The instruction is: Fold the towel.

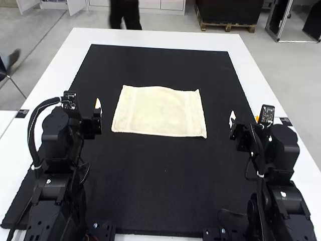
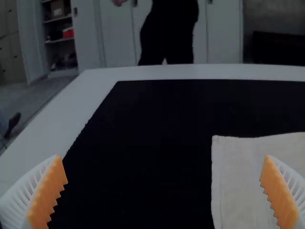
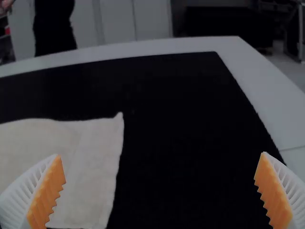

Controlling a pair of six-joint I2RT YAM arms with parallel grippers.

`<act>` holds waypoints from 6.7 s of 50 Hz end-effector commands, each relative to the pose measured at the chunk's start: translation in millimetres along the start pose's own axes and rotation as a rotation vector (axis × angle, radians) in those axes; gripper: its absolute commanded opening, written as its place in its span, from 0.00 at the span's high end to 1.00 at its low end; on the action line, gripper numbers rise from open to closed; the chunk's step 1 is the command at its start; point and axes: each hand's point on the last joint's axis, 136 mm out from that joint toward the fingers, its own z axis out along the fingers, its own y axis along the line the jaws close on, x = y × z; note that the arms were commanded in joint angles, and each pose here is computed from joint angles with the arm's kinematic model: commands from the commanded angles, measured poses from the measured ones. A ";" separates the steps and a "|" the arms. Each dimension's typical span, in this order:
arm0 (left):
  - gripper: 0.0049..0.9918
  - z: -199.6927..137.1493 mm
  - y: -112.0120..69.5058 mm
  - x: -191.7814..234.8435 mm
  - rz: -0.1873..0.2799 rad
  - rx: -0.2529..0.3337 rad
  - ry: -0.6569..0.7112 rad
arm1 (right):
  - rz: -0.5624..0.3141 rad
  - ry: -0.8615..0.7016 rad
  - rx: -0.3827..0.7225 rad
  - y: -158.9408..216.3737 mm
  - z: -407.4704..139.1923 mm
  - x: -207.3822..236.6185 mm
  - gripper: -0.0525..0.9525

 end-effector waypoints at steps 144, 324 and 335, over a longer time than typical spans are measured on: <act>0.03 32.6 -43.5 -112.8 -0.086 0.188 -0.061 | 0.056 -0.071 -0.023 26.8 65.3 -117.2 0.04; 0.03 204.5 -101.2 -49.2 -0.153 0.276 0.330 | 0.299 0.752 -0.089 98.1 374.1 95.3 0.04; 0.03 204.2 -101.2 -48.5 -0.158 0.278 0.334 | 0.299 0.798 -0.079 97.5 369.6 111.2 0.04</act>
